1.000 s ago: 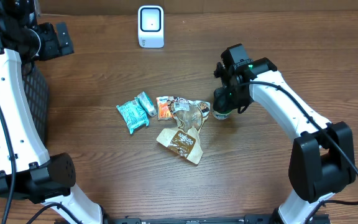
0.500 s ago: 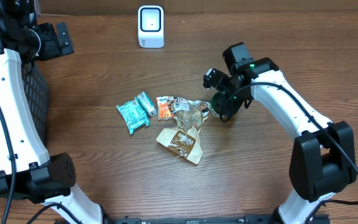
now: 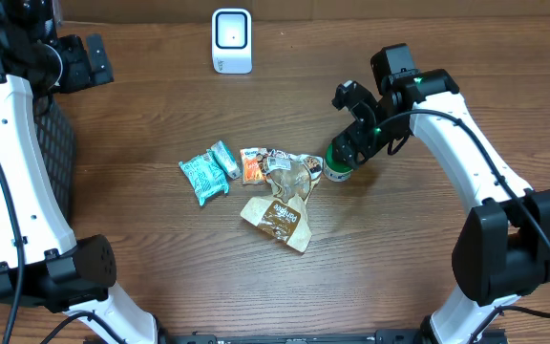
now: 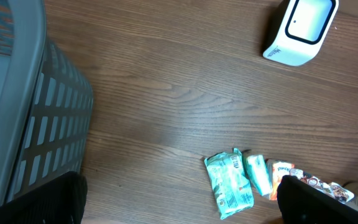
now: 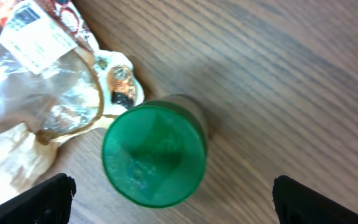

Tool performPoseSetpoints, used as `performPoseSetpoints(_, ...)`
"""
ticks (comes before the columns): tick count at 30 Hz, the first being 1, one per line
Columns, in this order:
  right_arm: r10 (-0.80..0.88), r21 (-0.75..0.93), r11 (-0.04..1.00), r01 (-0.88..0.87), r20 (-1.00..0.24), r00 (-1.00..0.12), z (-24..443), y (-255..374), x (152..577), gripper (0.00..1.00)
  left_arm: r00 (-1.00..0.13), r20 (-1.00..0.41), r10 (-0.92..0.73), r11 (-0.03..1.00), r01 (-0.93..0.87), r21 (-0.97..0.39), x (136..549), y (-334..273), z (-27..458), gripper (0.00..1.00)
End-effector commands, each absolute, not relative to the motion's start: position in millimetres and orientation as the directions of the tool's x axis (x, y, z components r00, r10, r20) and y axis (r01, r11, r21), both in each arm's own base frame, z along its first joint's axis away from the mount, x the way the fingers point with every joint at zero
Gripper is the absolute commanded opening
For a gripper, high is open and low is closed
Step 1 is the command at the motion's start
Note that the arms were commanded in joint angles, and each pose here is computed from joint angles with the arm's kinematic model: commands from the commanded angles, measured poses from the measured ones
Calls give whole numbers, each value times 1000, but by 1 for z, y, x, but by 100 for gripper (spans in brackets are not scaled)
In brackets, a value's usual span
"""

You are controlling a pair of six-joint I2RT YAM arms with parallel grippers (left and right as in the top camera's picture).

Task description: Scan the item barcode

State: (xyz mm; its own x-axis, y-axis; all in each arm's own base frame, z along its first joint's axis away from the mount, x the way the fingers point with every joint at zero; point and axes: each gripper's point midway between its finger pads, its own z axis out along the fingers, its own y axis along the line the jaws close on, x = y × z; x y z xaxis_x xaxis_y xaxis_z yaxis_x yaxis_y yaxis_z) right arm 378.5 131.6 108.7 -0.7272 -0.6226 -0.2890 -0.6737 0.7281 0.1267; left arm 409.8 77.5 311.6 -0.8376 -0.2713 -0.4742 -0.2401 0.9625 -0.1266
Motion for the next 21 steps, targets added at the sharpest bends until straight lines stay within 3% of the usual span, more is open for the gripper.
performPoseSetpoints(1,-611,183,706,-684,-333,-719,119,153,377,100,-832,-496,-251,968,-215,-128,408,75,320,100)
performPoseSetpoints(11,-639,203,672,-712,-327,-696,118,174,365,94,-832,-495,-251,968,-216,-128,408,75,320,99)
performPoseSetpoints(21,-576,245,720,-650,-311,-756,119,176,364,100,-832,-495,-251,968,-216,-128,408,75,320,100)
